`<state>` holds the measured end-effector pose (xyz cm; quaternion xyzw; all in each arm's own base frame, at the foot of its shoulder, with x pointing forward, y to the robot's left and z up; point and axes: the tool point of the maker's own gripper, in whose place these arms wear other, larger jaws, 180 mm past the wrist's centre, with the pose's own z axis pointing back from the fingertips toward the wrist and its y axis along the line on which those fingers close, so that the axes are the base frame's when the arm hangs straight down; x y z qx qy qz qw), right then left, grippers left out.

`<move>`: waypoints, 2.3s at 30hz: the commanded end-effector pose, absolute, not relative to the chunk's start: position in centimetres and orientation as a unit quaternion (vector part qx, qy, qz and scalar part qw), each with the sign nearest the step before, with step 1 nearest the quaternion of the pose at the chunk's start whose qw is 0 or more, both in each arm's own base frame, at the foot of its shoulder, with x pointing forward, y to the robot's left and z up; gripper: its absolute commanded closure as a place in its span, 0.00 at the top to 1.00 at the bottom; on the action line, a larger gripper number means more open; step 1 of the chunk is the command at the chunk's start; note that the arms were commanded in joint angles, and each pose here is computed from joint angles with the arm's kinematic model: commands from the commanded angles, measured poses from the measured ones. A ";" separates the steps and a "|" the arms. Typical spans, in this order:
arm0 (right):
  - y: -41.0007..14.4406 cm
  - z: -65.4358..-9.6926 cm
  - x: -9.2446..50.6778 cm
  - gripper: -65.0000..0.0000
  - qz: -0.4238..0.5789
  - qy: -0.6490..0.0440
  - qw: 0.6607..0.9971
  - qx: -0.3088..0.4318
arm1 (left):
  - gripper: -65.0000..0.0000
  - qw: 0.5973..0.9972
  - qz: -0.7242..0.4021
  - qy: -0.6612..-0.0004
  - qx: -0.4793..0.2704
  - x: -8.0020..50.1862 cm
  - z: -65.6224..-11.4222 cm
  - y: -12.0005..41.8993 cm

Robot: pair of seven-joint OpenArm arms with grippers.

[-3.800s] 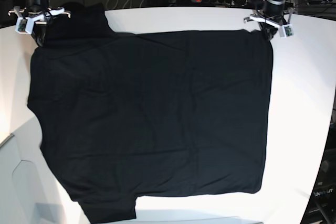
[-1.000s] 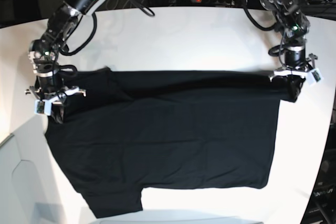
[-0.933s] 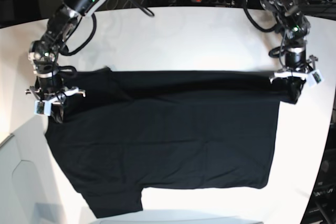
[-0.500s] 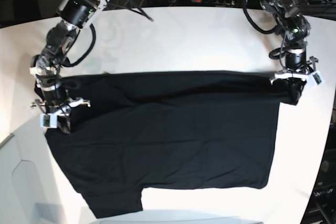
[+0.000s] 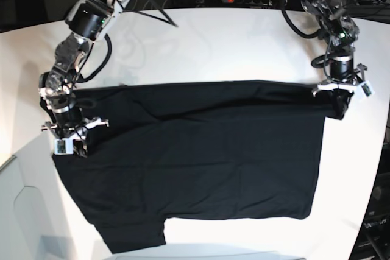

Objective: Fold the T-shirt properly
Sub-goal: 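Slide the held shirt along the table toward its hem with both grippers, then drag the shirt back toward the collar side, stretching it flat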

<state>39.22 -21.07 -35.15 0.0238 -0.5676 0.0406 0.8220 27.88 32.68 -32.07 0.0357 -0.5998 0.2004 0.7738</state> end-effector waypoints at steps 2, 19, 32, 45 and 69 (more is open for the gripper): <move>-21.0 -33.0 40.3 0.00 0.046 -0.596 0.801 0.026 | 0.00 0.756 0.197 -0.623 0.039 28.6 -30.5 33.2; -21.8 -33.0 40.2 0.00 0.046 -0.595 0.802 0.019 | 0.00 0.751 0.202 -0.628 0.037 30.6 -30.3 34.5; -21.9 -32.2 40.6 0.00 0.045 -0.603 0.797 0.018 | 0.00 0.752 0.219 -0.622 0.023 31.8 -31.3 34.7; -21.7 -31.7 41.3 0.10 0.048 -0.607 0.793 0.019 | 0.00 0.754 0.212 -0.622 0.001 33.6 -31.7 33.3; -26.4 -31.8 34.1 0.51 0.029 -0.594 0.802 -0.062 | 0.69 0.806 0.250 -0.535 0.019 28.1 -38.4 35.5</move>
